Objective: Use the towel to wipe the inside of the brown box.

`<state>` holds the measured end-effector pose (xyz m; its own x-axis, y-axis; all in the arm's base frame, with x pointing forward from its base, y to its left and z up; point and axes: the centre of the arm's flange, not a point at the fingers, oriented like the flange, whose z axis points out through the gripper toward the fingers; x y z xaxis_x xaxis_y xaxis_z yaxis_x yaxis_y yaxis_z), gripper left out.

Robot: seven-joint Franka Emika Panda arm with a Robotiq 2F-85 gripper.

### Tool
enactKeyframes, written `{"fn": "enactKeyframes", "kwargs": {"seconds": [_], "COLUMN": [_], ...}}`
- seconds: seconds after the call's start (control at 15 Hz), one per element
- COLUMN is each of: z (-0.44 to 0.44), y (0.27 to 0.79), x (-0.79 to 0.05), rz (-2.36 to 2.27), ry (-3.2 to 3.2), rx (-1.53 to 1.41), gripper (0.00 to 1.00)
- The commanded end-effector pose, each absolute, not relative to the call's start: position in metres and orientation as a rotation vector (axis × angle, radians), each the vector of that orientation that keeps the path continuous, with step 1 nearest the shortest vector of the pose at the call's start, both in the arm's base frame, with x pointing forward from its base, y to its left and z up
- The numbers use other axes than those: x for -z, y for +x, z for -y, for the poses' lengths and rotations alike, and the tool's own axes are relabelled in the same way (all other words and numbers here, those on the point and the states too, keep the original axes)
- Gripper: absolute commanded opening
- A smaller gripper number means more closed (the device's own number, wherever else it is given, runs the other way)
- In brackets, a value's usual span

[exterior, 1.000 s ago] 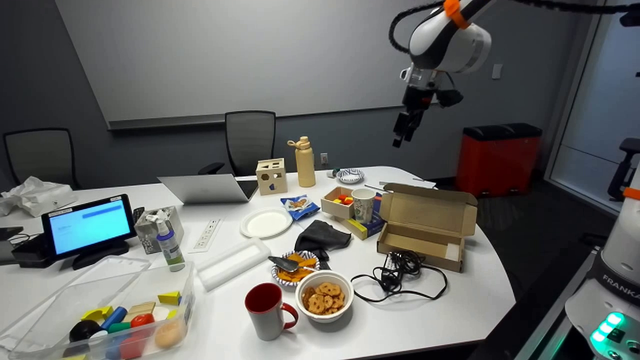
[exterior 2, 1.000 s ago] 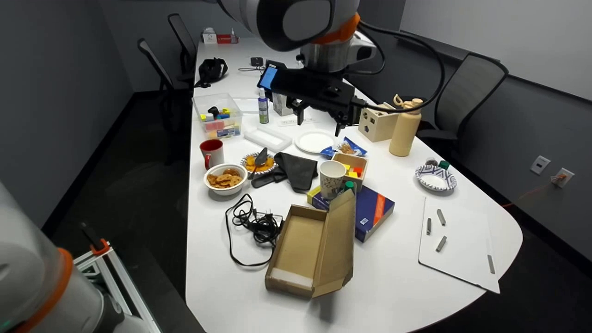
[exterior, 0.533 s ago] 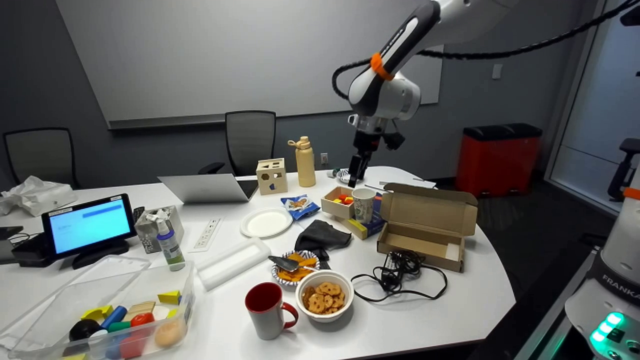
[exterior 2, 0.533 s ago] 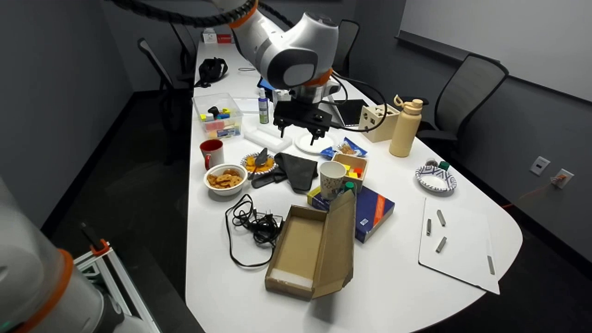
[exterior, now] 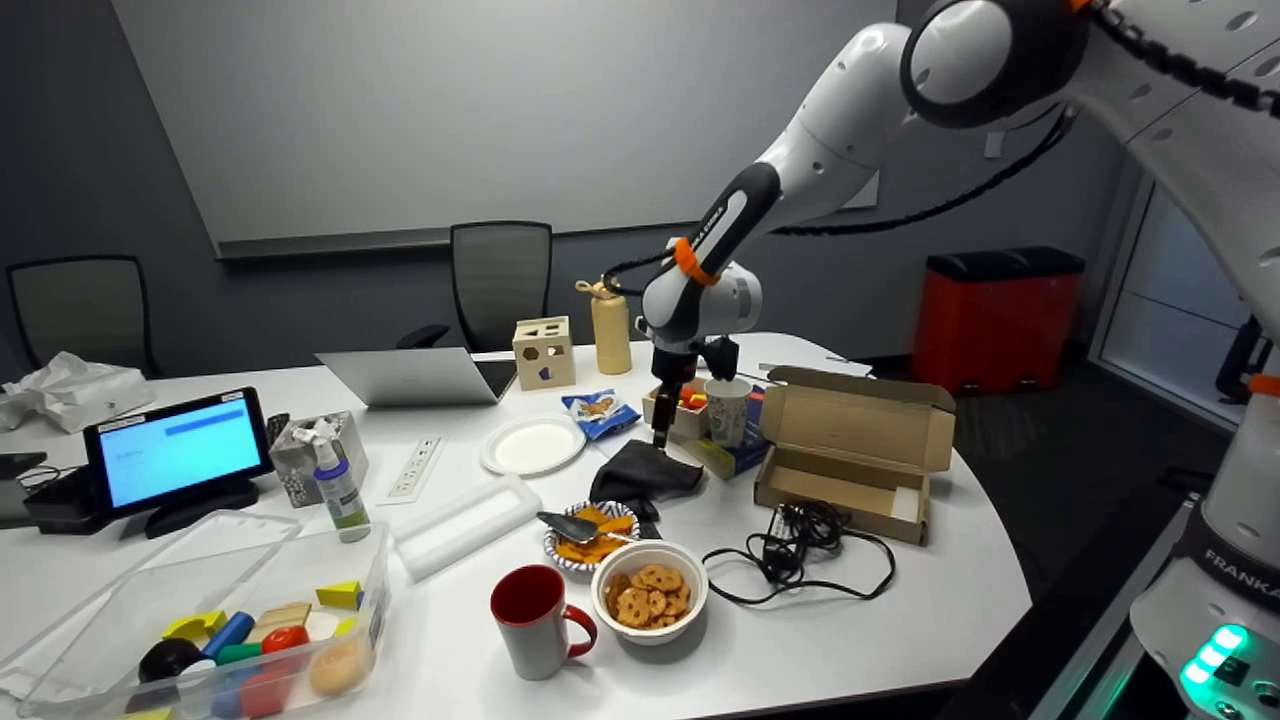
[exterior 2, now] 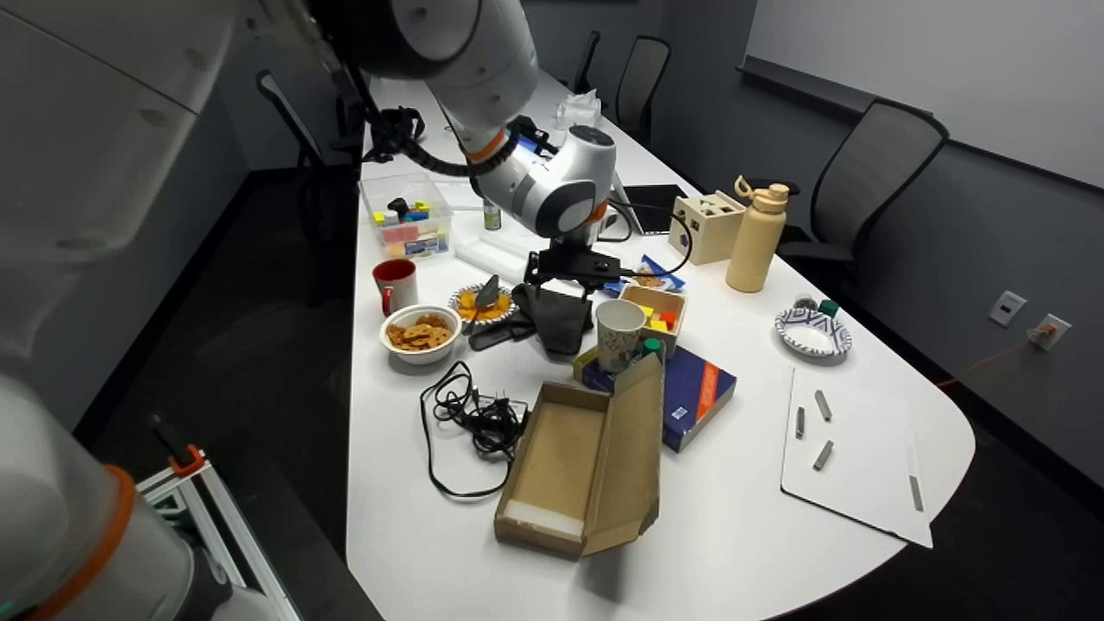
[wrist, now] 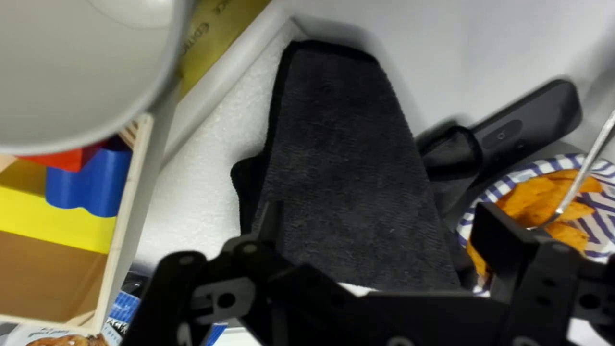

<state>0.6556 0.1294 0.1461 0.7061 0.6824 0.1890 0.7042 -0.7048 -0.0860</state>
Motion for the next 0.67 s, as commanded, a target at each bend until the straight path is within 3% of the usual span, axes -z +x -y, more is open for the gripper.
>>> {"fn": "enactKeyframes", "kwargs": {"seconds": [0.0,0.2,0.27,0.33,0.6], "z": [-0.144,-0.151,-0.153,-0.155,-0.159], "y": [0.709,0.716,0.718,0.718,0.72], "x": [-0.098,-0.075,-0.068,-0.064,-0.051], "rz": [1.178,1.23,1.244,1.251,1.271], "ry": [-2.754,-2.751,-2.749,-2.751,-2.761], "rx": [0.253,0.26,0.261,0.26,0.262], "gripper": [1.0,1.0,0.75,0.73,0.42]}}
